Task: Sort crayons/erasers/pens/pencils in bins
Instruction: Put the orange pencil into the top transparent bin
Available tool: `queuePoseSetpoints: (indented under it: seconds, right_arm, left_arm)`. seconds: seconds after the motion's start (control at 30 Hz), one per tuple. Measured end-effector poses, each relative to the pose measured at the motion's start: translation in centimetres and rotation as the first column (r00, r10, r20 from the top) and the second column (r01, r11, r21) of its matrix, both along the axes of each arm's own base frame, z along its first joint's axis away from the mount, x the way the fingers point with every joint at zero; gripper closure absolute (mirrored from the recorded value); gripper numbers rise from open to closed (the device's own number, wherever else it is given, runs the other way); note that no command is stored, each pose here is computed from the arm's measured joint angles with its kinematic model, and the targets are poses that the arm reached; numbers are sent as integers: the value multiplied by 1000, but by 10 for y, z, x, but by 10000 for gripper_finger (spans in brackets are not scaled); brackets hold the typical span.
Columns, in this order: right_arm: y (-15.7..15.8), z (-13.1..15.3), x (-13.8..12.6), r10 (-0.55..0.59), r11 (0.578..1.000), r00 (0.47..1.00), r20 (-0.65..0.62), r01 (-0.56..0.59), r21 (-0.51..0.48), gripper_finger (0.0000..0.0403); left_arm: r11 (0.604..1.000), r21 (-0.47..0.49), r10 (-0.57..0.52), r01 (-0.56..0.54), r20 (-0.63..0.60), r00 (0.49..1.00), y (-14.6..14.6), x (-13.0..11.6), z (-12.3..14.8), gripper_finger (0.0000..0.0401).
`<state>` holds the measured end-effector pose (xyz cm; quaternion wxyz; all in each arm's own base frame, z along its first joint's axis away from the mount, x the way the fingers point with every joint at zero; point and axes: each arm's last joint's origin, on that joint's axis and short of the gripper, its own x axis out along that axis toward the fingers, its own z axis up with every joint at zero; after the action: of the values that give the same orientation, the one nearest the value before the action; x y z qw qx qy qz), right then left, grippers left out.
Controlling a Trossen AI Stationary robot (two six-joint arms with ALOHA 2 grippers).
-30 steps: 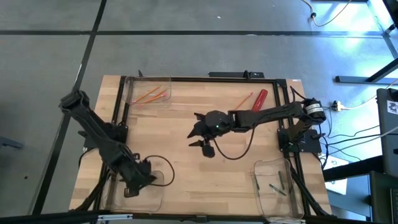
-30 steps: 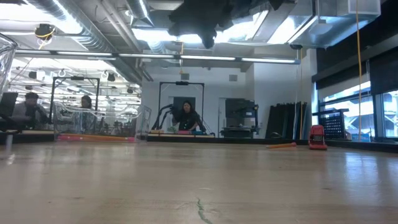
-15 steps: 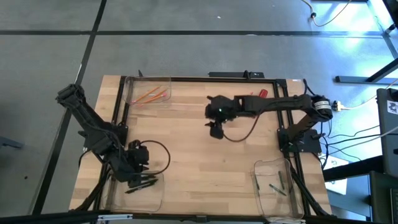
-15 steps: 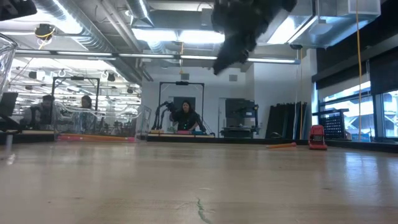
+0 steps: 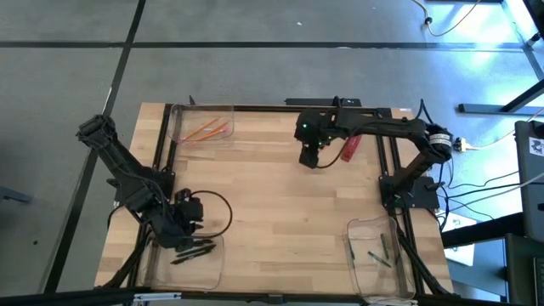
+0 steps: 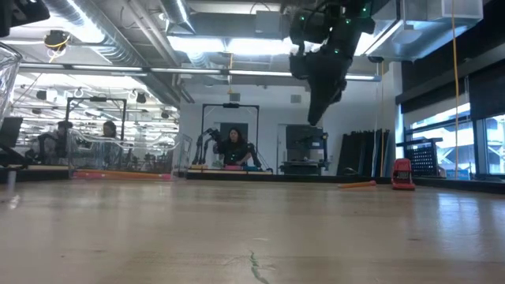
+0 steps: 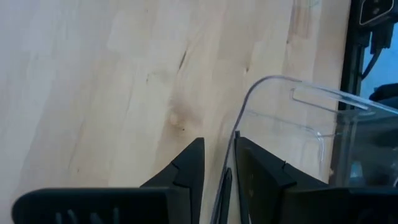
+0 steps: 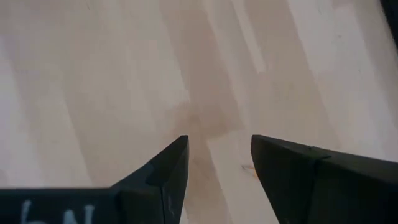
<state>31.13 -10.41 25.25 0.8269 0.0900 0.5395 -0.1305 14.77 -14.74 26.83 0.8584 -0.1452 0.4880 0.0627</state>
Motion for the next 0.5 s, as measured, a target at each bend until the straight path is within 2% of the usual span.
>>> queuePoseSetpoints:
  seconds: [0.17, 0.5]
  right_arm:
    - [-8, -6, -2, 8, 1000, 999, -41, -8, 0, 227]
    - [-20, -45, 8, -19, 999, 986, -165, 26, 41, 227]
  left_arm:
    - [1000, 7, 6, -6, 10, 1000, 0, 0, 0, 316]
    - [1000, 7, 6, -7, 12, 1000, 0, 0, 0, 316]
